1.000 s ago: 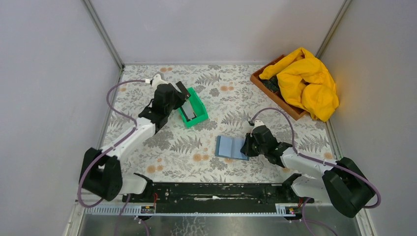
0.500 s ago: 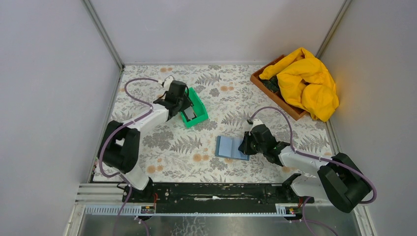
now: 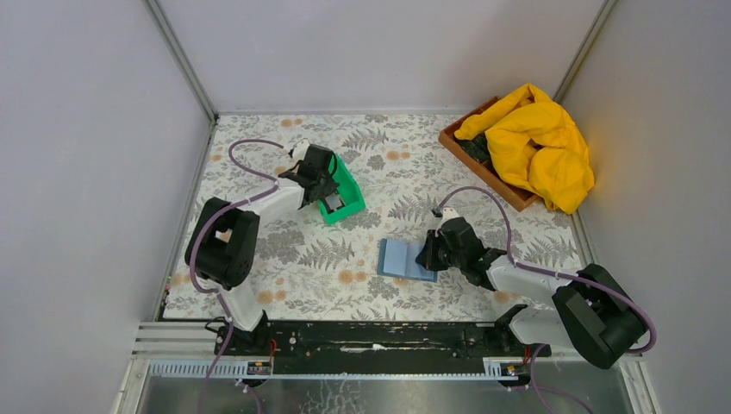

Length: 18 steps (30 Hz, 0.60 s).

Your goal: Take the credit cards out of the card holder

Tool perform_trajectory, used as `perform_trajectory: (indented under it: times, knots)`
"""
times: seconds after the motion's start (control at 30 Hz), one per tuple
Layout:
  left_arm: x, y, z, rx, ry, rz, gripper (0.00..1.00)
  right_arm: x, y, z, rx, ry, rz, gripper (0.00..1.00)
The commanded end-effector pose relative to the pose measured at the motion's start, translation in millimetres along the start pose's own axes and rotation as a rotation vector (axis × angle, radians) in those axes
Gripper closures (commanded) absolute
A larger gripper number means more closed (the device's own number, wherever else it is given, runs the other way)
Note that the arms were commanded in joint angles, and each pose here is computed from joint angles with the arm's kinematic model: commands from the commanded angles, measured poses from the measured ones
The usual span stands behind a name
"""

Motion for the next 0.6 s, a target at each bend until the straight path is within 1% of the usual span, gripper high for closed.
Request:
perform_trajectory:
  times: [0.0, 0.1, 0.27, 0.3, 0.37, 0.43, 0.57]
  knots:
    - [3, 2, 10, 0.006, -0.022, 0.038, 0.99, 1, -7, -4, -0.007, 0.017, -0.020, 0.93]
    - [1, 6, 10, 0.005, -0.029, 0.061, 0.91, 1, -8, -4, -0.005, 0.017, -0.023, 0.93]
    - [-6, 12, 14, 0.010, -0.045, 0.095, 0.85, 1, -9, -4, -0.004, 0.016, -0.025, 0.93]
    - [-7, 13, 14, 0.012, -0.048, 0.100, 0.80, 1, -9, -4, -0.004, 0.017, -0.025, 0.93]
    - [-13, 13, 17, 0.015, -0.060, 0.096, 0.74, 1, -9, -4, -0.004, 0.016, -0.025, 0.93]
    - [-18, 12, 20, 0.012, -0.075, 0.093, 0.71, 1, -9, -4, -0.002, 0.016, -0.026, 0.93]
    - [-30, 12, 28, 0.002, -0.109, 0.085, 0.70, 1, -9, -4, -0.001, 0.015, -0.025, 0.93]
Point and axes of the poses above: each gripper's point midway between its finger pads, its own x axis out along the fingers, its own y axis along the line the jaws close on, z = x × y, the point moved 7 cm from there along -x, back along the fingers, and after that the axes turned 13 degrees about x, right-handed, at the moved point
